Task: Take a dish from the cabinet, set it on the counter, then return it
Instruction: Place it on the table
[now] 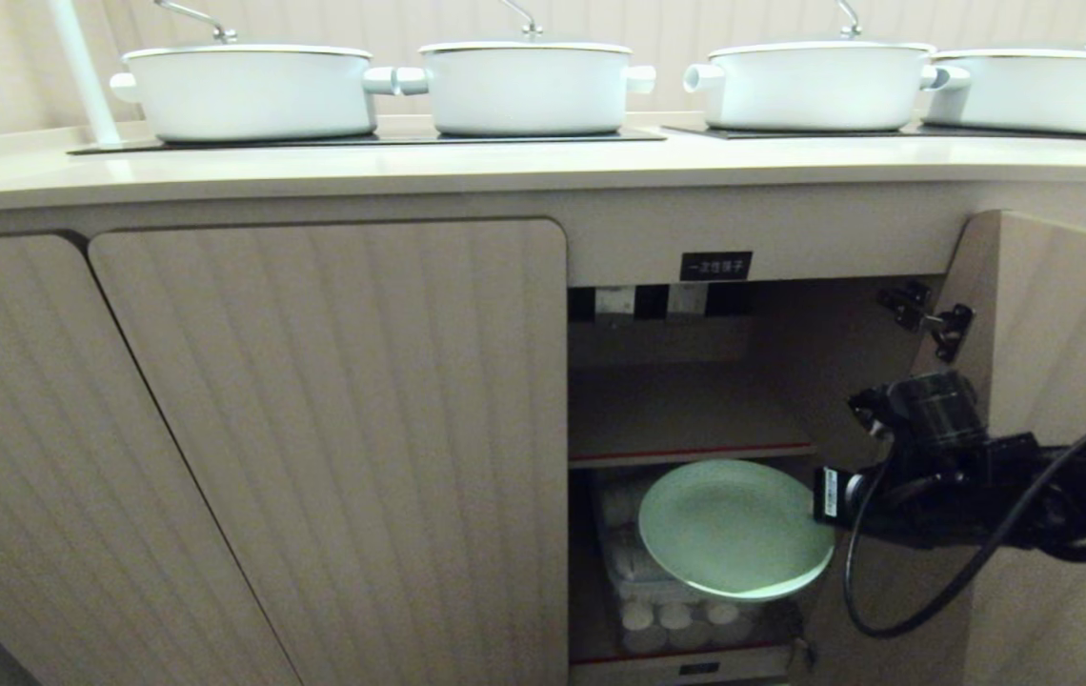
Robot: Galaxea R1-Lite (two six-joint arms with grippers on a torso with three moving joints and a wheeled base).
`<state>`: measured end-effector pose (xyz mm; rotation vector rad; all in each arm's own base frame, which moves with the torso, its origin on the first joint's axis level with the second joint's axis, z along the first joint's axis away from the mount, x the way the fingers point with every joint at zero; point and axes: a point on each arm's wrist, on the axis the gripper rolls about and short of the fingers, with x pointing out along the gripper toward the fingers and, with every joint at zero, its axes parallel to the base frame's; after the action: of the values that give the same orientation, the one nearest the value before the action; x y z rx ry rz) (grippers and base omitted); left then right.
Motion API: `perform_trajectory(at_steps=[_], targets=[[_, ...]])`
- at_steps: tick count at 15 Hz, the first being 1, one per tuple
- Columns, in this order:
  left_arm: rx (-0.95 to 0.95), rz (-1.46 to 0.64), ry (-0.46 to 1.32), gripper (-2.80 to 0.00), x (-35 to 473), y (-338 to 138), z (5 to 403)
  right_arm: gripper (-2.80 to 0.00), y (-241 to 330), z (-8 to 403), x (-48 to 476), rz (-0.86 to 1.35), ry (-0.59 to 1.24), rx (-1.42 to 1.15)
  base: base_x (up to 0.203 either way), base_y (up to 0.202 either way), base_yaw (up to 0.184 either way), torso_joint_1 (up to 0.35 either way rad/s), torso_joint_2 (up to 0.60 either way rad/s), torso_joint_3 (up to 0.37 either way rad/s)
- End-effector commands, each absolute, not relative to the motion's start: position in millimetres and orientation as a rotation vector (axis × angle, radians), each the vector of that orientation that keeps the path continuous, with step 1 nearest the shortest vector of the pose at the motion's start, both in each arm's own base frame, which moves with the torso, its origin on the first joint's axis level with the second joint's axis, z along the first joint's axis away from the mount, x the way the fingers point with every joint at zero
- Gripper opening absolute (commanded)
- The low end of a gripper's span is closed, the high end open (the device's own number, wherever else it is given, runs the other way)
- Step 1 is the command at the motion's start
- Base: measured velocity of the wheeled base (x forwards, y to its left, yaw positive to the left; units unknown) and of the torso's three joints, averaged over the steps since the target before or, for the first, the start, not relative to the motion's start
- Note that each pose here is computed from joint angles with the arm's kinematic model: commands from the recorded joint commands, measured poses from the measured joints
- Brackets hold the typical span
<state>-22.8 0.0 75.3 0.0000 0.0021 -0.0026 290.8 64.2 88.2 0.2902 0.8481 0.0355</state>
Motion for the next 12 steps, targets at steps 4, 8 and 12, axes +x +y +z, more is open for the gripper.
perform_trajectory(at_steps=[4,8,12], targets=[[0.000,-0.003,0.002,-2.80,-22.8,0.0,75.3,-2.80,56.8,96.3,256.8,0.037,0.847,0.294,0.000,0.000,0.000,0.000,0.00,0.000],[0.000,-0.002,0.002,-2.80,-22.8,0.0,75.3,-2.80,51.0,103.5,228.3,0.070,0.840,0.309,0.000,0.000,0.000,0.000,0.00,0.000],[0.000,-0.002,0.001,-2.80,-22.8,0.0,75.4,-2.80,45.0,101.8,199.6,0.072,0.850,0.306,0.000,0.000,0.000,0.000,0.00,0.000]])
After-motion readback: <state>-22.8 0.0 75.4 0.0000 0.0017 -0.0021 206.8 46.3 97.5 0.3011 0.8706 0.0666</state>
